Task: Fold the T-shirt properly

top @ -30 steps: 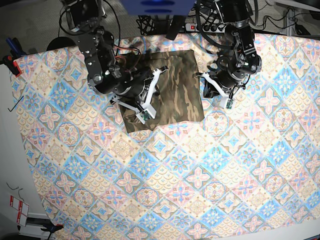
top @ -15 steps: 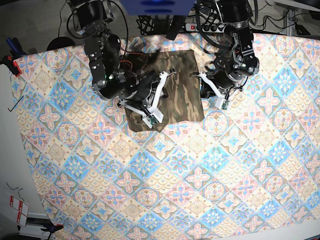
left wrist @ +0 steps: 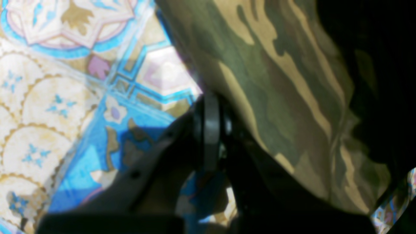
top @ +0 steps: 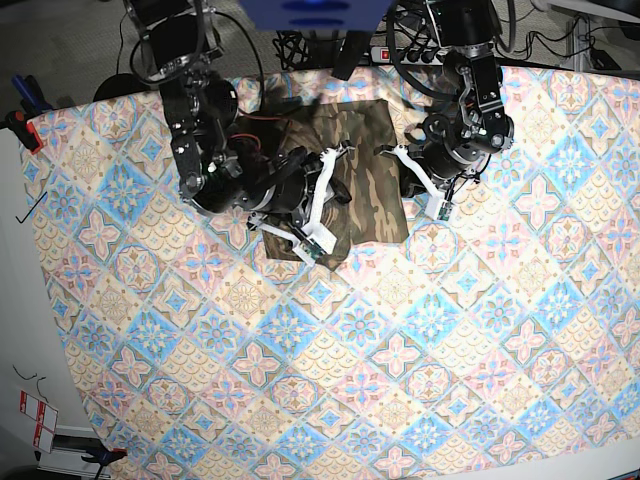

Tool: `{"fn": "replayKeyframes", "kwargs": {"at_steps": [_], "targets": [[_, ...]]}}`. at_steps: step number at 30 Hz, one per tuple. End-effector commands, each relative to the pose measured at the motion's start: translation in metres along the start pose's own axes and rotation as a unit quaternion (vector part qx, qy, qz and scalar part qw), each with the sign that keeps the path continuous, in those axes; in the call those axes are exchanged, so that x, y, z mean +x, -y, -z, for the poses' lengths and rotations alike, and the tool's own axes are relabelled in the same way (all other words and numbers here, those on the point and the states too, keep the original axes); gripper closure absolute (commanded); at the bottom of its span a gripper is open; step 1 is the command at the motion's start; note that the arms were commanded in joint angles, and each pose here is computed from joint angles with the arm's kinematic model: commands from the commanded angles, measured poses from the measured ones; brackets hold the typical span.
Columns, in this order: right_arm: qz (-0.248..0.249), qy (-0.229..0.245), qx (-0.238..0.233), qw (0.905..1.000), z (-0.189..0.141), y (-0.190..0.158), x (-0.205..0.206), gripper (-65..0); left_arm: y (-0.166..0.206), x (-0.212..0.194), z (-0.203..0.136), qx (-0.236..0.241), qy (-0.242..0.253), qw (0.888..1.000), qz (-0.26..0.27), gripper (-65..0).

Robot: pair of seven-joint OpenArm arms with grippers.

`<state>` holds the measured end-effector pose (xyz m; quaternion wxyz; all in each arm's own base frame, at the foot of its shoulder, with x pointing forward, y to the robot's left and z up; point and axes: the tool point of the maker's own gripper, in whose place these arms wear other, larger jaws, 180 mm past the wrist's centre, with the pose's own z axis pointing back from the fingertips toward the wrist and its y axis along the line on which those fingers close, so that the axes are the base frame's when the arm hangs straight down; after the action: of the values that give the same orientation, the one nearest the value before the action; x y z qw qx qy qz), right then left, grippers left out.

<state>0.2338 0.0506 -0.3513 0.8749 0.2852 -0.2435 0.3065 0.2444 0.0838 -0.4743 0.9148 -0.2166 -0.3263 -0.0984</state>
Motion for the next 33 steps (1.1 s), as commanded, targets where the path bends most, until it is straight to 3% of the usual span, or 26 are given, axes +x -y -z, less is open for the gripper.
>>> {"fn": "replayKeyframes", "kwargs": {"at_steps": [1, 5, 11, 21, 24, 33], "targets": [[-0.003, 0.021, 0.01, 0.9997, -0.003, -0.002, 0.012, 0.0, 0.003, 0.009, 0.002, -0.004, 0.005, 1.0, 0.008, 0.0], [0.006, 0.029, 0.04, 0.9988, -0.001, -0.002, 0.022, 0.0, 0.012, 0.014, 0.01, -0.014, 0.01, 1.0, 0.0, 0.0], [0.016, 0.021, 0.048, 0.9985, 0.002, 0.001, 0.017, 0.0, 0.018, 0.012, 0.014, -0.021, 0.008, 1.0, -0.008, 0.0], [-0.012, 0.029, 0.056, 0.9979, 0.0, 0.002, 0.026, 0.0, 0.04, 0.015, 0.023, -0.043, 0.002, 0.999, 0.011, 0.0], [0.012, 0.033, 0.069, 0.997, 0.0, 0.008, 0.023, 0.0, 0.036, 0.016, 0.027, -0.019, -0.001, 1.0, -0.001, 0.0], [0.065, 0.045, 0.1, 0.9919, -0.005, 0.015, 0.021, 0.0, 0.04, 0.019, 0.029, -0.021, 0.001, 1.0, 0.004, 0.0]]}}
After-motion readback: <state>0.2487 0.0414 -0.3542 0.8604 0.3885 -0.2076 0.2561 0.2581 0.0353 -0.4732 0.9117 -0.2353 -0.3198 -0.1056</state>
